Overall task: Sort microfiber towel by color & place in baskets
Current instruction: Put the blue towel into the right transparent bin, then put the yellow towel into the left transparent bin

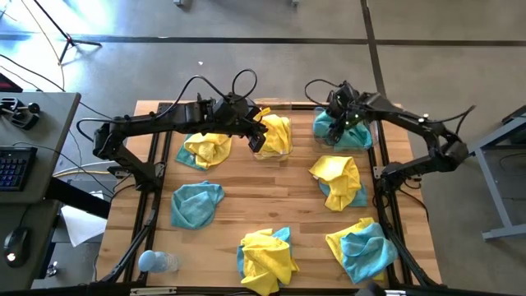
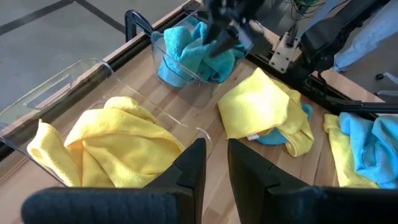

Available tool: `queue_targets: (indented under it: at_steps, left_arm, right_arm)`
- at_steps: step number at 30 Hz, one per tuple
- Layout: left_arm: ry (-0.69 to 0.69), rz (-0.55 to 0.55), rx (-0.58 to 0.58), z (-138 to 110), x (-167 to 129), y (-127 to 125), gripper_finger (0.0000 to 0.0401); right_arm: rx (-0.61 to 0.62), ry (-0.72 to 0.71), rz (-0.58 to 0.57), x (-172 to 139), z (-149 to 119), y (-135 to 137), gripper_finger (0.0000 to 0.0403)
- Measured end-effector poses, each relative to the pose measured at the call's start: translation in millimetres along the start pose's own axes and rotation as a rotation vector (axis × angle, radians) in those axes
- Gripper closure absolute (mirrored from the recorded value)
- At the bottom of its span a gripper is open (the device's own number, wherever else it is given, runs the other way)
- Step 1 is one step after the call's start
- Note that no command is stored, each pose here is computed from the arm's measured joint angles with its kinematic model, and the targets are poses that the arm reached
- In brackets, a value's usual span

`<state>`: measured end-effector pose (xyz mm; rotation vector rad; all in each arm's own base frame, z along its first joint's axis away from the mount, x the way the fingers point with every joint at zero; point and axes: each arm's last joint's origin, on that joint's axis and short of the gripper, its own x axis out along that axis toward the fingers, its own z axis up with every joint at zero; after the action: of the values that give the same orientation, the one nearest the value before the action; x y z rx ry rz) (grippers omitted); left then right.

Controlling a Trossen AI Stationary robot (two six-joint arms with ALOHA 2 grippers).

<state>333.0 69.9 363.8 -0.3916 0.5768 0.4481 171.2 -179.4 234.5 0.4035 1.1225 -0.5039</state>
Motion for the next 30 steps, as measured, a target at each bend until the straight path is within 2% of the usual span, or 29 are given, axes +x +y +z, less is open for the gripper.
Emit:
queue_targets:
  at_steps: [5,7,12,16,24,30]
  left_arm:
    - [0.0,0.0,0.0,0.0,0.0,0.0,0.0348]
    - [0.0,0.0,0.0,0.0,0.0,0.0,0.0348]
    - [0.0,-0.001,-0.013,0.0,0.0,-0.1,0.0348]
    - [0.0,0.0,-0.018,0.0,0.0,0.0,0.0348]
    - [0.002,-0.006,-0.017,0.0,-0.1,-0.3,0.0348]
    - [0.013,-0.005,0.03,-0.9,-0.1,0.0,0.0348]
  right_arm:
    - [0.017,-0.057,-0.023,29.2,-14.5,-1.9,0.038]
    - [0.015,-0.063,-0.026,39.2,-22.4,-1.8,0.0395]
    - [0.044,-0.038,-0.034,54.0,-38.9,-1.5,0.0361]
    - [0.068,-0.014,-0.037,50.8,-37.8,-1.6,0.0336]
    - [0.077,0.0,-0.036,14.1,-8.7,-2.0,0.0309]
    - [0.085,0.086,-0.081,-23.1,4.6,-1.1,0.0286]
